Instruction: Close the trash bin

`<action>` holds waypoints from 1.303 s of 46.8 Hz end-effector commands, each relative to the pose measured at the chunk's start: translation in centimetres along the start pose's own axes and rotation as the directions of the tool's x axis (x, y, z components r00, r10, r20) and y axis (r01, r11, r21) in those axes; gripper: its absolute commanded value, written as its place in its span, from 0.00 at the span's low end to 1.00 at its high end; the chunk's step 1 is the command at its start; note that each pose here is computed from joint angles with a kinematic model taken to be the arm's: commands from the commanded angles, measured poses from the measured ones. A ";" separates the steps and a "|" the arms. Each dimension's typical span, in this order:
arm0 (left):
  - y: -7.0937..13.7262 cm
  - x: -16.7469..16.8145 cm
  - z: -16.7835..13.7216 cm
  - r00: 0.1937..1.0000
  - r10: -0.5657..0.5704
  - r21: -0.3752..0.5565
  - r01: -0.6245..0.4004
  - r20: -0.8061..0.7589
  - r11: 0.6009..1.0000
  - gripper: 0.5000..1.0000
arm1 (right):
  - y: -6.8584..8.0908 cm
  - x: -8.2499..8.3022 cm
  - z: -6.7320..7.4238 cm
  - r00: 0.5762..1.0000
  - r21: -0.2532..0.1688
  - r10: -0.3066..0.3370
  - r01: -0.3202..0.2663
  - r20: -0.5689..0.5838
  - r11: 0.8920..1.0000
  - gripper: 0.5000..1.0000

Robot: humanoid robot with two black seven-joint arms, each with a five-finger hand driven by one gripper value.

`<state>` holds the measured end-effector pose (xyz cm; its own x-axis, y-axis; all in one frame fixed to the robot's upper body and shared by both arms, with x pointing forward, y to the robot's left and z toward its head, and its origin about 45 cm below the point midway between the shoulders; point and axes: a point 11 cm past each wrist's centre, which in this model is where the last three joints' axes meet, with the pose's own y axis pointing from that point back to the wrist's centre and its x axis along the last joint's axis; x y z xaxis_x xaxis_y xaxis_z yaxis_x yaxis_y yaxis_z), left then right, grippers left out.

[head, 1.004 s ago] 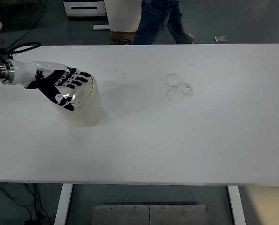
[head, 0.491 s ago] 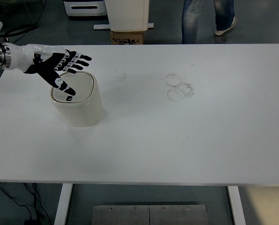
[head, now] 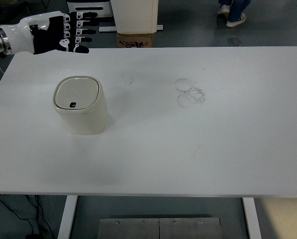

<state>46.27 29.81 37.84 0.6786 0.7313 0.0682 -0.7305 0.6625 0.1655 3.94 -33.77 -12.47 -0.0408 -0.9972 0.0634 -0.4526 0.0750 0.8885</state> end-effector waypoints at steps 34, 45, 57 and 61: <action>5.2 7.2 -8.8 0.793 0.309 -0.167 -0.452 -0.526 0.876 1.00 | 0.0 0.0 0.0 1.000 0.000 0.000 0.000 0.000 1.000 0.98; 4.7 7.6 -12.4 0.725 0.356 -0.118 -0.513 -0.590 0.850 1.00 | 0.0 0.0 0.0 1.000 0.000 0.000 0.000 0.000 1.000 0.98; 4.9 7.2 -15.5 0.685 0.391 -0.062 -0.536 -0.615 0.842 1.00 | 0.0 0.0 0.0 1.000 -0.001 -0.001 0.001 -0.001 1.000 0.98; 4.7 6.6 -16.3 0.685 0.375 -0.059 -0.520 -0.625 0.852 1.00 | 0.0 0.0 0.1 1.000 -0.002 -0.001 0.001 0.001 1.000 0.98</action>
<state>46.27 40.77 23.66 0.1360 0.8578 -0.4957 -0.9824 0.1813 0.0440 3.92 -33.74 -12.48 -0.0395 -0.9972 0.0628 -0.4520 0.0739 0.8890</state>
